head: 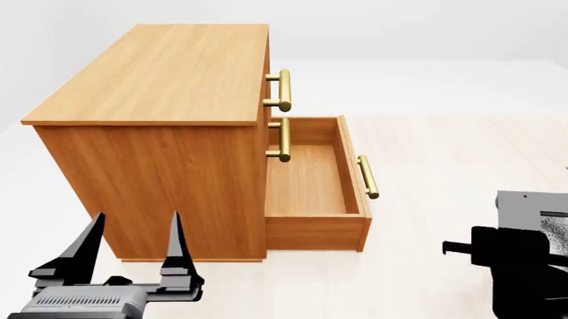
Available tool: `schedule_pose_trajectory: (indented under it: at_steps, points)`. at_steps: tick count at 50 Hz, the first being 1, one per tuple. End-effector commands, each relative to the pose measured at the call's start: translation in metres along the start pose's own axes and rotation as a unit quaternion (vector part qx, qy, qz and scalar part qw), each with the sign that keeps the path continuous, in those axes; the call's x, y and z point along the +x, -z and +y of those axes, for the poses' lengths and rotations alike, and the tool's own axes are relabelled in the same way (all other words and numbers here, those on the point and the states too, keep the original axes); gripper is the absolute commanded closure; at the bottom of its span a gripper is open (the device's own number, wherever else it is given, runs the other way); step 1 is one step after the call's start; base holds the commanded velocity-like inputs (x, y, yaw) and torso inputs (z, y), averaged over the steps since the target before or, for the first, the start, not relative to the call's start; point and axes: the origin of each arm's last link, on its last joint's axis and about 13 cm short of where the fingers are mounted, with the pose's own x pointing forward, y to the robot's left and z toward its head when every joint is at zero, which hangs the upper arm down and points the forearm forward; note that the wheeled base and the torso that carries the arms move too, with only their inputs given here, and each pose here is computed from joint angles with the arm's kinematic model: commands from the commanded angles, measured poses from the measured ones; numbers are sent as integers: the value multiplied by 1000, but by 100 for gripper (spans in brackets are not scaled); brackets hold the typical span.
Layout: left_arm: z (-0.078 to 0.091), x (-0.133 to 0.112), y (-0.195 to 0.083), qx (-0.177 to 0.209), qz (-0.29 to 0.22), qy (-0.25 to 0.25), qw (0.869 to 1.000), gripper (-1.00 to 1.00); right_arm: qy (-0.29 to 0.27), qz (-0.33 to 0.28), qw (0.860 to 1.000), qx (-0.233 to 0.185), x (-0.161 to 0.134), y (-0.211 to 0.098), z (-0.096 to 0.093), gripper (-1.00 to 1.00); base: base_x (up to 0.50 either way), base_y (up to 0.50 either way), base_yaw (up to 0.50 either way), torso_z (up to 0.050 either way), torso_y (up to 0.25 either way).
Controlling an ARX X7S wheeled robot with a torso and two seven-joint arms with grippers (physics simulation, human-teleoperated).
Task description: Put the bowl on top of the cabinet.
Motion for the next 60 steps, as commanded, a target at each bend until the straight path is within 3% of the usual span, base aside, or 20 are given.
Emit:
schedule_pose_trajectory:
  at_steps: [1, 19, 36, 60]
  points:
    - [0, 0, 0, -1, -1, 0, 1000, -100, 3, -42, 999, -17, -12, -36, 0, 100, 0, 0, 0, 0, 0]
    - [0, -3, -1, -1, -1, 1, 1000, -100, -26, -97, 994, -42, -27, -96, 12, 100, 0, 0, 0, 0, 0]
    - [1, 1, 0, 1, 0, 0, 1000, -100, -53, -132, 986, -90, -32, -165, 40, 100, 0, 0, 0, 0, 0]
    - [-1, -2, -1, -1, 0, 3, 1000, -100, -131, -167, 974, -80, -53, -243, 67, 100, 0, 0, 0, 0, 0]
